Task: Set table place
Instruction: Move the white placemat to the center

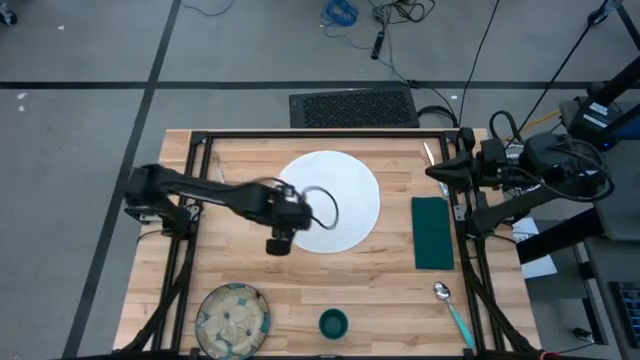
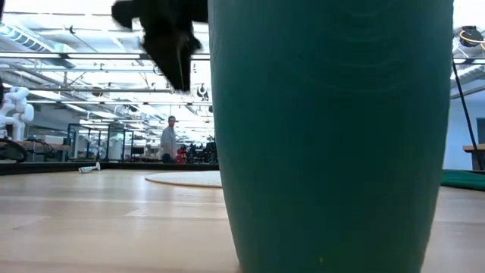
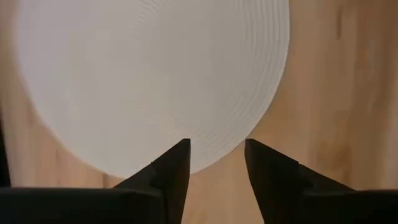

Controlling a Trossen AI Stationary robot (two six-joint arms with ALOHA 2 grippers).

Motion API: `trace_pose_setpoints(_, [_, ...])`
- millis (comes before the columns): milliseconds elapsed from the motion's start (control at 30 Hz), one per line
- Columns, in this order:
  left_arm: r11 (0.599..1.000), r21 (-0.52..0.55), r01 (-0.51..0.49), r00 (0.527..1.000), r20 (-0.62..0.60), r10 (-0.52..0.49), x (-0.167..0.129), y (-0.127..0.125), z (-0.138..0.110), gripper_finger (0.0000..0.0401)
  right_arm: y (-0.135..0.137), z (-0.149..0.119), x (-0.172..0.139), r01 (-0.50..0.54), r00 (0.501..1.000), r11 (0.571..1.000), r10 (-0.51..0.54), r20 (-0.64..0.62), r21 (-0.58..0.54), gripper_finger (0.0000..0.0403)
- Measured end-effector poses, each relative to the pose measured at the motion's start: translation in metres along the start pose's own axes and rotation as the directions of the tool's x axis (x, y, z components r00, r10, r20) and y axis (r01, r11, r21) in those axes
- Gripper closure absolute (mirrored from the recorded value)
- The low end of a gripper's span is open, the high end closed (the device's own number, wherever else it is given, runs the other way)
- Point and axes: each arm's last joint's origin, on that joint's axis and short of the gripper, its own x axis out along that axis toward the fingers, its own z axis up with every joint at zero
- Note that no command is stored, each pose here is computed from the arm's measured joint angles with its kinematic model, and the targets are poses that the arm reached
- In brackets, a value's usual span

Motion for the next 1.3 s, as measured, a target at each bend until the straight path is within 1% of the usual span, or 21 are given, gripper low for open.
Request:
trace_pose_setpoints(100, [0.994, 0.103, 0.024, 0.998, -0.053, -0.018, 0.029, -0.004, 0.009, 0.026, 0.001, -0.002, 0.003, 0.003, 1.0, 1.0, -0.003, -0.021, -0.005, 0.0403])
trace_pose_setpoints(233, [0.983, 0.157, 0.092, 0.99, -0.118, -0.074, 0.06, -0.011, 0.016, 0.026, 0.001, -0.005, 0.006, 0.006, 0.999, 1.0, -0.006, -0.046, -0.012, 0.0403])
trace_pose_setpoints(367, [0.985, 0.126, 0.115, 0.984, -0.151, -0.095, 0.07, -0.013, 0.016, 0.026, 0.002, -0.006, 0.009, 0.009, 0.998, 1.0, -0.008, -0.061, 0.011, 0.0403])
trace_pose_setpoints(467, [0.978, 0.093, 0.186, 0.975, -0.141, -0.172, 0.07, -0.015, 0.017, 0.026, 0.002, -0.009, 0.012, 0.013, 0.996, 1.0, -0.012, -0.084, 0.018, 0.0403])
trace_pose_setpoints(567, [0.962, 0.056, 0.266, 0.96, -0.11, -0.259, 0.07, -0.018, 0.019, 0.026, 0.003, -0.01, 0.014, 0.017, 0.995, 1.0, -0.015, -0.101, 0.019, 0.0403])
trace_pose_setpoints(633, [0.957, 0.05, 0.286, 0.955, -0.094, -0.28, 0.07, -0.019, 0.021, 0.026, 0.003, -0.011, 0.015, 0.019, 0.994, 0.999, -0.016, -0.11, 0.028, 0.0403])
trace_pose_setpoints(833, [0.959, 0.063, 0.276, 0.961, -0.025, -0.275, 0.07, -0.02, 0.028, 0.026, 0.004, -0.015, 0.019, 0.024, 0.99, 0.999, -0.021, -0.139, 0.026, 0.0403])
trace_pose_setpoints(933, [0.958, 0.1, 0.27, 0.963, -0.016, -0.27, 0.07, -0.02, 0.029, 0.026, 0.004, -0.015, 0.02, 0.024, 0.99, 1.0, -0.021, -0.141, 0.016, 0.0403])
trace_pose_setpoints(1100, [0.958, 0.139, 0.251, 0.968, -0.032, -0.248, 0.077, -0.02, 0.029, 0.026, 0.005, -0.016, 0.022, 0.021, 0.989, 1.0, -0.022, -0.149, -0.006, 0.0403])
trace_pose_setpoints(1300, [0.959, 0.137, 0.248, 0.969, -0.046, -0.244, 0.089, -0.022, 0.031, 0.026, 0.004, -0.018, 0.022, 0.023, 0.985, 0.999, -0.026, -0.171, -0.022, 0.0403])
